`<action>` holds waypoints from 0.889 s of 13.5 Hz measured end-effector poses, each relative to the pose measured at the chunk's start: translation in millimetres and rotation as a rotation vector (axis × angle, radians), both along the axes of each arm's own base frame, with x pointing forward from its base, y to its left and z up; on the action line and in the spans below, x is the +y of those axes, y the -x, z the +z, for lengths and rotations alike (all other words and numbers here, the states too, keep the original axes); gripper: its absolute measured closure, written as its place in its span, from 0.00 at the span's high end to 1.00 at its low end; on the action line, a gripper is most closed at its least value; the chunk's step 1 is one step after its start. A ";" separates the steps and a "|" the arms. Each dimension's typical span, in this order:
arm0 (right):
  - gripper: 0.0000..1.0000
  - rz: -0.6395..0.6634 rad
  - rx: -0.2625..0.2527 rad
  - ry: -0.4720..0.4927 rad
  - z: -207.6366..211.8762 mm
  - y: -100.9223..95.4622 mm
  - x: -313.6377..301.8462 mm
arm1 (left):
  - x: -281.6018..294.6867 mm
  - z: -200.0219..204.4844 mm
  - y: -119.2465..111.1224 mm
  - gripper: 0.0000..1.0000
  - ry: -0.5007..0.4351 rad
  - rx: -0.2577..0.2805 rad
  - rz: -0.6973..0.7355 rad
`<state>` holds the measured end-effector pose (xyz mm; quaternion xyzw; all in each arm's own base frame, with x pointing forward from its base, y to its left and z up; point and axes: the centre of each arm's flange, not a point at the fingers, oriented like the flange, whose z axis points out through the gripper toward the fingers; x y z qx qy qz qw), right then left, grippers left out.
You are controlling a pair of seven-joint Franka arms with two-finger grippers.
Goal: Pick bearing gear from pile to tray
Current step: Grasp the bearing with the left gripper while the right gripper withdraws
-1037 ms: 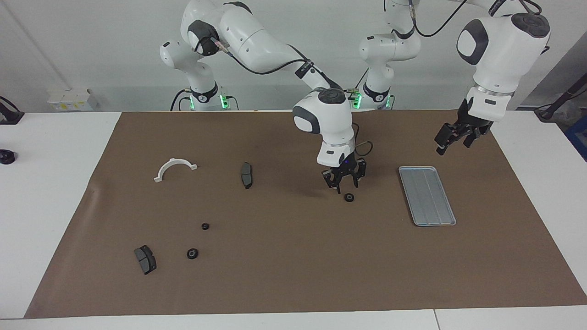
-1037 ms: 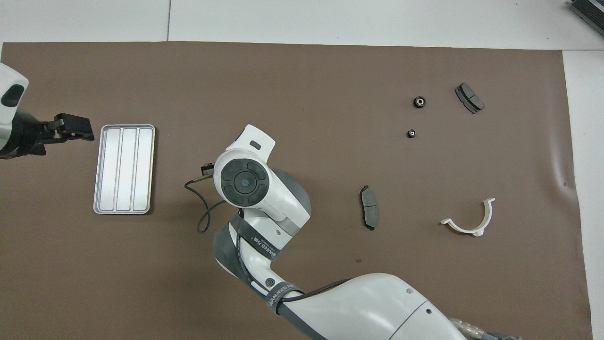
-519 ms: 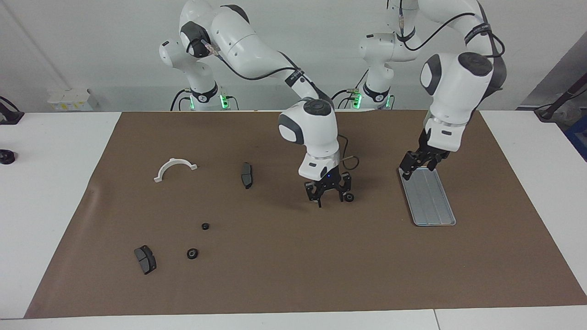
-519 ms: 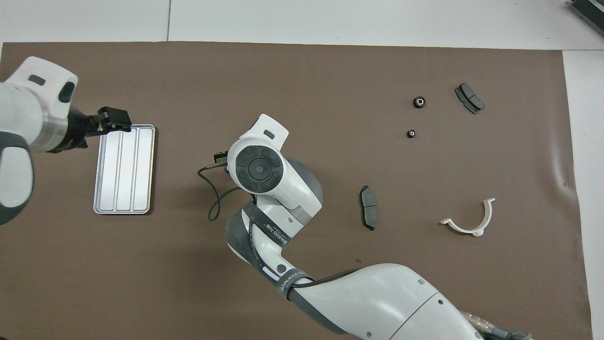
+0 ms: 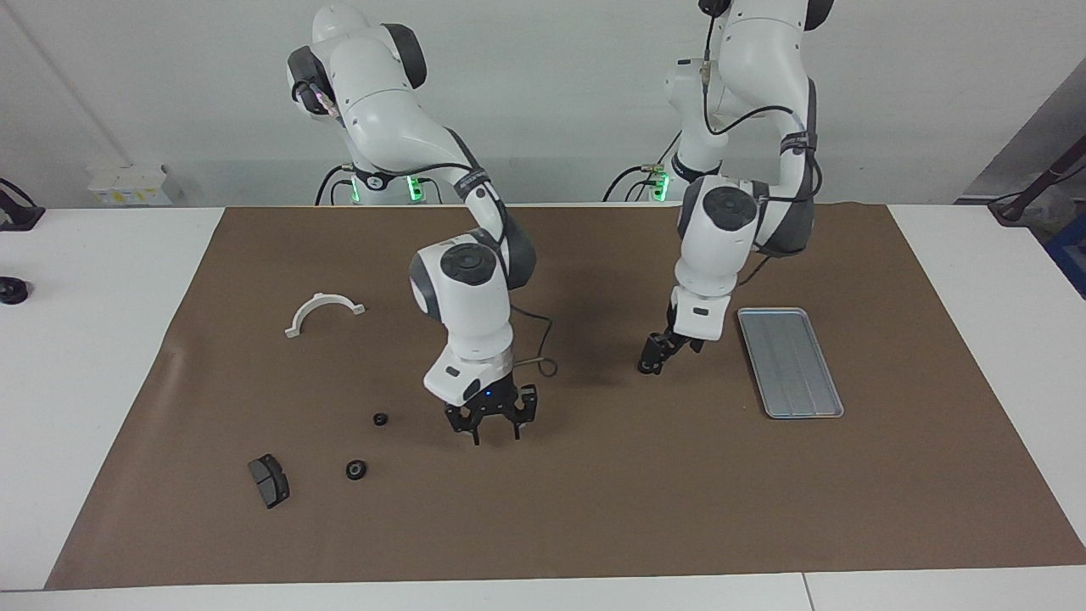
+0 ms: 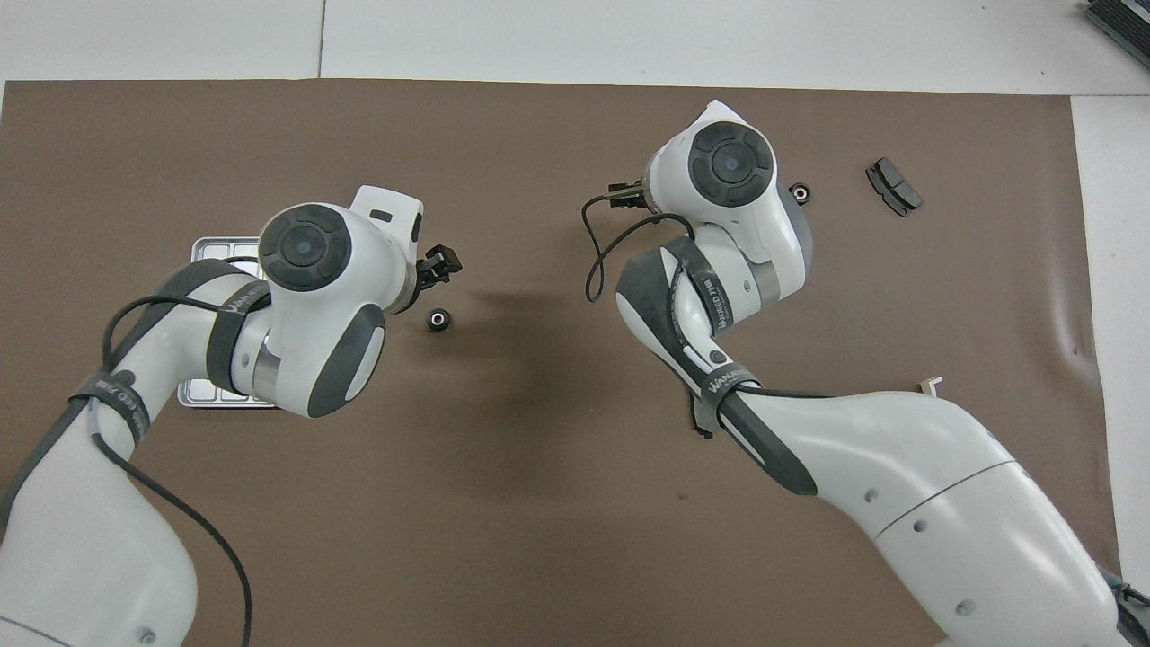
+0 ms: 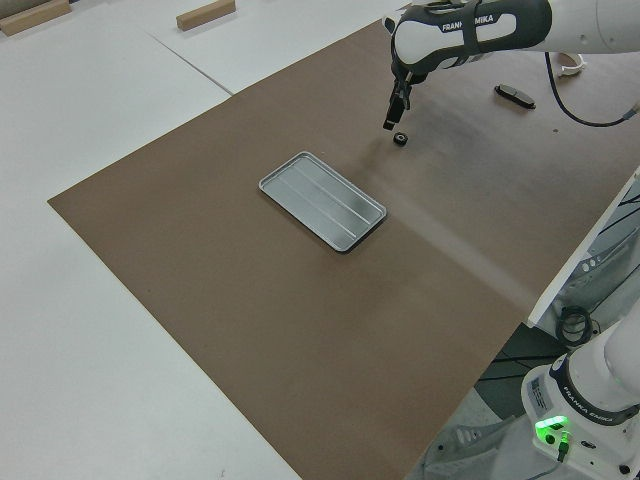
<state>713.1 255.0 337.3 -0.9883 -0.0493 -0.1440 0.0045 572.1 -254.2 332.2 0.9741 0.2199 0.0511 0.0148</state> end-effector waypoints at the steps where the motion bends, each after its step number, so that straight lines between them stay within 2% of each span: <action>1: 0.67 0.000 0.001 0.010 -1.2 -7.5 -22.1 | -6.1 -12.4 2.9 1.00 -0.001 0.005 0.001; 2: 0.67 -0.004 0.002 0.017 -2.4 -13.8 -42.5 | -6.3 -20.3 5.3 0.93 -0.001 0.008 0.000; 3: 0.67 -0.011 0.004 0.024 -3.5 -19.5 -63.2 | -3.6 -26.6 8.4 0.93 -0.001 0.009 0.002; 5: 0.67 -0.039 0.006 0.030 -5.1 -27.7 -97.8 | -0.4 -33.1 11.6 0.69 -0.003 0.011 0.004; 6: 0.67 -0.056 0.008 0.031 -5.9 -31.0 -113.9 | -0.5 -33.6 12.2 0.69 -0.002 0.010 0.004; 8: 0.67 -0.083 0.009 0.033 -6.8 -35.2 -138.6 | -4.9 -33.8 15.0 0.58 0.001 0.007 0.001; 12: 0.64 -0.107 0.012 0.038 -8.3 -39.5 -170.3 | -9.8 -37.8 20.9 0.58 0.002 0.010 -0.001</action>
